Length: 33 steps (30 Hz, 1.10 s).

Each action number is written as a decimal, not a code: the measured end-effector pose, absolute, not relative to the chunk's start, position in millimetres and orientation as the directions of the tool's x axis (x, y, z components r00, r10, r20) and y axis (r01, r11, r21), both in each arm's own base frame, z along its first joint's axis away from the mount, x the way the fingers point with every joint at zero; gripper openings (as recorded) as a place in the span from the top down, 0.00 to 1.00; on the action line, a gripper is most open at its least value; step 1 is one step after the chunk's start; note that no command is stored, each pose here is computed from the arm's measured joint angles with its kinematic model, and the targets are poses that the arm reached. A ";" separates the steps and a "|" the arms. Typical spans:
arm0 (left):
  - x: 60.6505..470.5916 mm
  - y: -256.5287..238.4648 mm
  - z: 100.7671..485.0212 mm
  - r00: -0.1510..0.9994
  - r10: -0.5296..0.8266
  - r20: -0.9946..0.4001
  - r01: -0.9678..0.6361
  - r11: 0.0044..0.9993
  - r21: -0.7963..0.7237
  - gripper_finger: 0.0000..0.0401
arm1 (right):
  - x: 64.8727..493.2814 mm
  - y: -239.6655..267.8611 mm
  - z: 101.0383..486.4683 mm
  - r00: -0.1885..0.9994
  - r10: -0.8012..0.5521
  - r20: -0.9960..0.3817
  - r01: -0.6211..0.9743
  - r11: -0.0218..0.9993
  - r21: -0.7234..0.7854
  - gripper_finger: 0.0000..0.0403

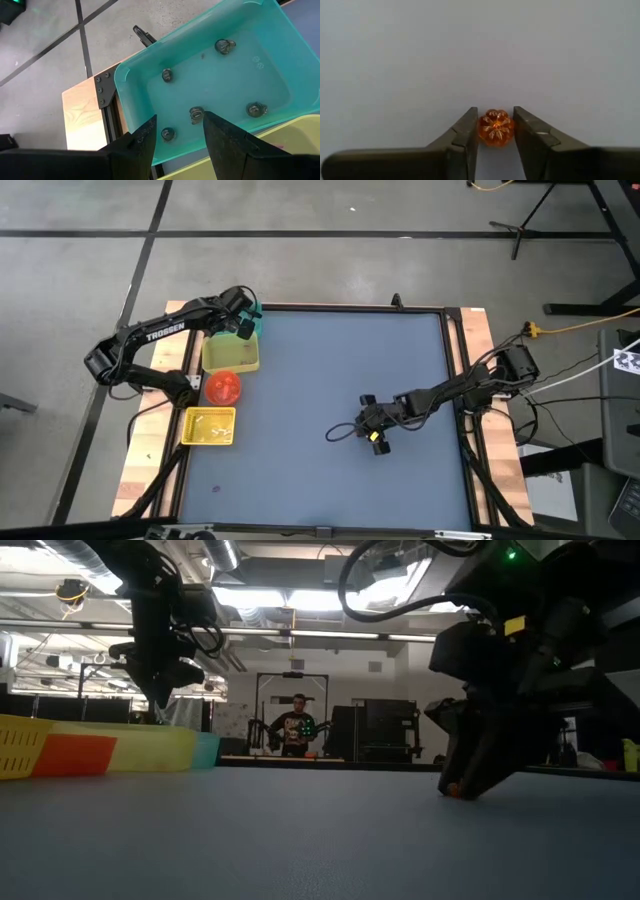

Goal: Sort Halloween decoration
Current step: Put the orange pumpkin toy into the orange bin

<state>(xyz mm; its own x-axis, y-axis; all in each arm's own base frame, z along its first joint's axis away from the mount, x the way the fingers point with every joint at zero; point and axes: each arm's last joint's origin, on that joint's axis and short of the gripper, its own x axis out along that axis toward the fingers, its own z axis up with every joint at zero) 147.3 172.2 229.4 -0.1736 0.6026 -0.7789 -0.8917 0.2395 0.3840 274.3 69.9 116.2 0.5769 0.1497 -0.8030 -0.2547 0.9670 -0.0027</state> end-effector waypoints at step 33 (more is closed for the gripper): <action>167.5 162.8 240.4 0.124 0.458 -0.880 -0.886 0.450 0.109 0.64 | 307.7 68.7 150.9 0.765 -0.123 -0.632 -0.072 0.959 -0.274 0.75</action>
